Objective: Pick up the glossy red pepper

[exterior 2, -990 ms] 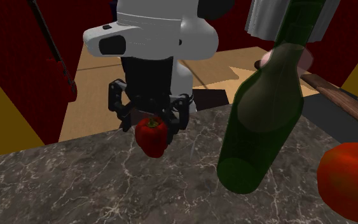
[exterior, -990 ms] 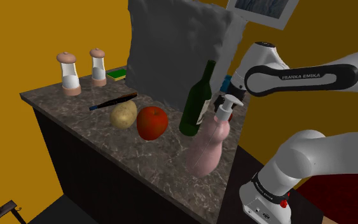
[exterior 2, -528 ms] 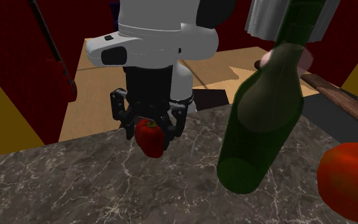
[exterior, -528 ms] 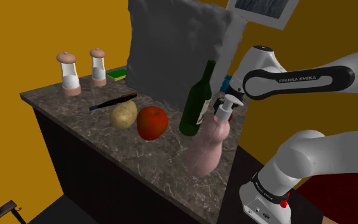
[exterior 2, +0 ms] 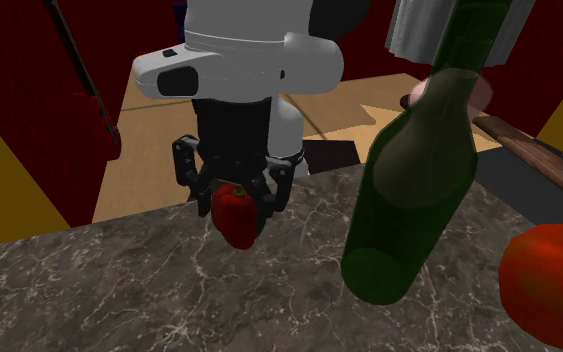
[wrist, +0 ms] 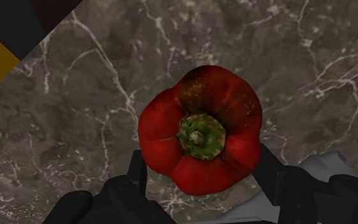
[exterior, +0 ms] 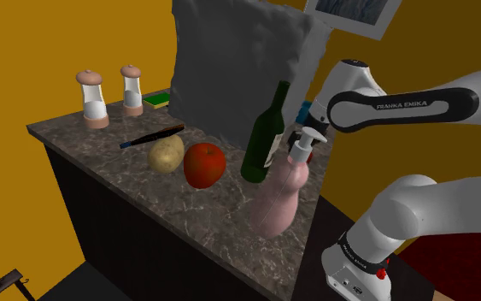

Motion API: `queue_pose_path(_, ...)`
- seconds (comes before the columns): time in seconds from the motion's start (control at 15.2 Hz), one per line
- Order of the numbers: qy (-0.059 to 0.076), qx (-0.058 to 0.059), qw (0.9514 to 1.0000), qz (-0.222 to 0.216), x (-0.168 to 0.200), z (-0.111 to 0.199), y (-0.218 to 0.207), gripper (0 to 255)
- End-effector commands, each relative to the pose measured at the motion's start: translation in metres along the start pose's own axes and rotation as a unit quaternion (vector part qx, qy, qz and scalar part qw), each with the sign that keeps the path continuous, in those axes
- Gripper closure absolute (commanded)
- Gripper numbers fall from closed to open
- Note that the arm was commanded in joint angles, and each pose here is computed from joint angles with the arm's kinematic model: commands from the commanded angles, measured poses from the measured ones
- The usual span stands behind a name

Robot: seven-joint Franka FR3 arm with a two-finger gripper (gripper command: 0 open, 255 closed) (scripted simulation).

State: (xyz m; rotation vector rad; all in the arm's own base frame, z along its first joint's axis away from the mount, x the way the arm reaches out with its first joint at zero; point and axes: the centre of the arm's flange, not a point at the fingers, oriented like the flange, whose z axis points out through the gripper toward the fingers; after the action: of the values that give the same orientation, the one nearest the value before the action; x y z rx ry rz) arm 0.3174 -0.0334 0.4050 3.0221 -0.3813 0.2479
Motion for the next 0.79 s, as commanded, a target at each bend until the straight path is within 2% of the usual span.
queue_pose_path(0.0,-0.001,0.0,1.0,0.0,0.001,-0.009,0.0,255)
queue_pose_path(0.73,-0.001,0.0,1.0,0.0,0.011,-0.067,0.004,255)
